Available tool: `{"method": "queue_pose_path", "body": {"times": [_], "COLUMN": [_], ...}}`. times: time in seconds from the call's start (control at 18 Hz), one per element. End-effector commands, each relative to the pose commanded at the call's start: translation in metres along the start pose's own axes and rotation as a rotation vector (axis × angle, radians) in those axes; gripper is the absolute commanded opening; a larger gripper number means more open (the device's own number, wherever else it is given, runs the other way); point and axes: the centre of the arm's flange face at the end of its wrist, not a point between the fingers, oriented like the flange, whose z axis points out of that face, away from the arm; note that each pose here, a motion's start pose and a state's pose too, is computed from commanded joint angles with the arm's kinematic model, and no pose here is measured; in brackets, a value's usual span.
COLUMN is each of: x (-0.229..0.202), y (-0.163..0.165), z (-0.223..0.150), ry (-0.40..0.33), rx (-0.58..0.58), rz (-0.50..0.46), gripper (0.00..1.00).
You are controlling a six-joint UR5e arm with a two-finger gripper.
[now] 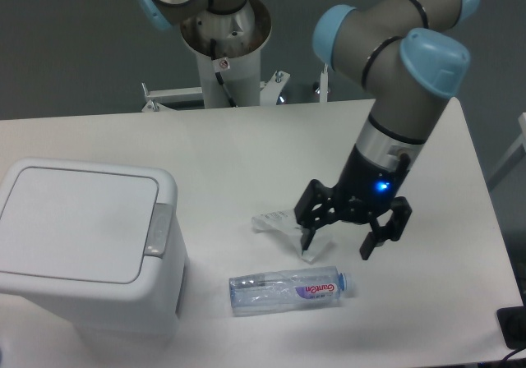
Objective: Open the trash can
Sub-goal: 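Lower the open gripper onto the trash can lid's rim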
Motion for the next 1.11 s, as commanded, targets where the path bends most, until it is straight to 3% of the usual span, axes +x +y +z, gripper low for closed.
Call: {"method": "queue_pose_path", "body": {"times": [0.33,0.67,1.11], "x": [0.040,0.094,0.135], "y": [-0.002,-0.011,-0.010], "z": [0.004,-0.015,0.006], "ry": [0.034,0.085,0.111], "rx": [-0.012,0.026,-0.002], "rz": [-0.003,0.009,0.053], "gripper": [1.00,1.00,1.00]}}
